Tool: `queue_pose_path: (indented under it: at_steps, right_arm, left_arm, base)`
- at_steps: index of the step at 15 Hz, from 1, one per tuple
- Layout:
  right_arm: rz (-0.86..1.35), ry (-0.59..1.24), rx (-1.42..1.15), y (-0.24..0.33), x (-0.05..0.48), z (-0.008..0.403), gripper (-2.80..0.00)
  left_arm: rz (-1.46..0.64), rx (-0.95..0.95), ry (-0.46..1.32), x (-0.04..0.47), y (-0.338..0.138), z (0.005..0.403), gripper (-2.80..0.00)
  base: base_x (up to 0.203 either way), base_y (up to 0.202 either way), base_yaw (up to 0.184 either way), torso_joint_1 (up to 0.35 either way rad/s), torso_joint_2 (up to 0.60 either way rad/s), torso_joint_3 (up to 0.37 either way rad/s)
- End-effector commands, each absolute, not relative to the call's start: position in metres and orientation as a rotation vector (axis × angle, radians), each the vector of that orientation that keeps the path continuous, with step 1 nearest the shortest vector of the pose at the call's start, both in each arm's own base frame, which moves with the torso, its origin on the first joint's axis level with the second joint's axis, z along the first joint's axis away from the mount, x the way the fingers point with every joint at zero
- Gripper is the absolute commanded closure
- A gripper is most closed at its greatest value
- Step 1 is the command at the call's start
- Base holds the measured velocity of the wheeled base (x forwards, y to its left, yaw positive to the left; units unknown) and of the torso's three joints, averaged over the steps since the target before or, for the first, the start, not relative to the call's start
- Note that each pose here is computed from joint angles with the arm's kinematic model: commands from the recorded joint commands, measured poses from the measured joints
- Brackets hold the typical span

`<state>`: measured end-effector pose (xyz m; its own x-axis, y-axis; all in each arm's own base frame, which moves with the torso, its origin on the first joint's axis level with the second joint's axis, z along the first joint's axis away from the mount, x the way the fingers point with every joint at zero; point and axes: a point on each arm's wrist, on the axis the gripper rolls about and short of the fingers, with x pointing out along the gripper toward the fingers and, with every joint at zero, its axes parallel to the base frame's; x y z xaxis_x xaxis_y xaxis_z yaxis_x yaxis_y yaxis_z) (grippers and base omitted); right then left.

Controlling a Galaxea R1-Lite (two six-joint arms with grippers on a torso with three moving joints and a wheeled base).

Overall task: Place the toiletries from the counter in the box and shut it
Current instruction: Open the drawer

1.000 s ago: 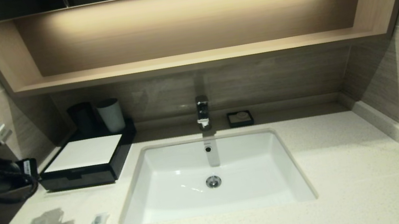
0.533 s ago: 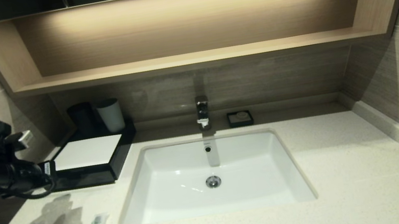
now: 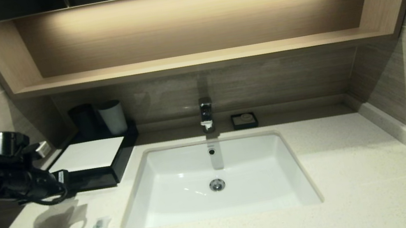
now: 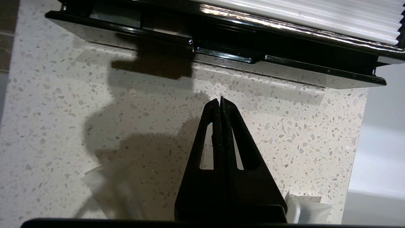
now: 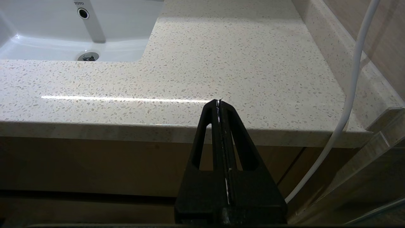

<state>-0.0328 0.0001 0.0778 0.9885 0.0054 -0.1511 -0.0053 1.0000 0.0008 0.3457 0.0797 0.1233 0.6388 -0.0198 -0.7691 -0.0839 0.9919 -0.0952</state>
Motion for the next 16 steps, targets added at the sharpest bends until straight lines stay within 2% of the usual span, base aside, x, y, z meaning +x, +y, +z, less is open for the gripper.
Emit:
queue_pose_path:
  at_steps: [1,5,16]
  right_arm:
    - [0.006,0.153,0.000,0.000,-0.033,0.078,0.00]
    - [0.006,0.153,0.000,0.000,-0.033,0.078,0.00]
    - [0.006,0.153,0.000,0.000,-0.033,0.078,0.00]
  left_arm:
    - [0.022,-0.135,0.881,0.355,0.082,0.117,0.00]
    - [0.014,-0.126,0.862,0.360,0.080,0.120,0.00]
    - [0.013,-0.113,0.793,0.385,0.083,0.097,0.00]
  base:
    - [0.000,0.000,0.000,0.000,0.00,0.000]
    - [0.000,0.000,0.000,0.000,0.00,0.000]
    - [0.000,0.000,0.000,0.000,0.00,0.000]
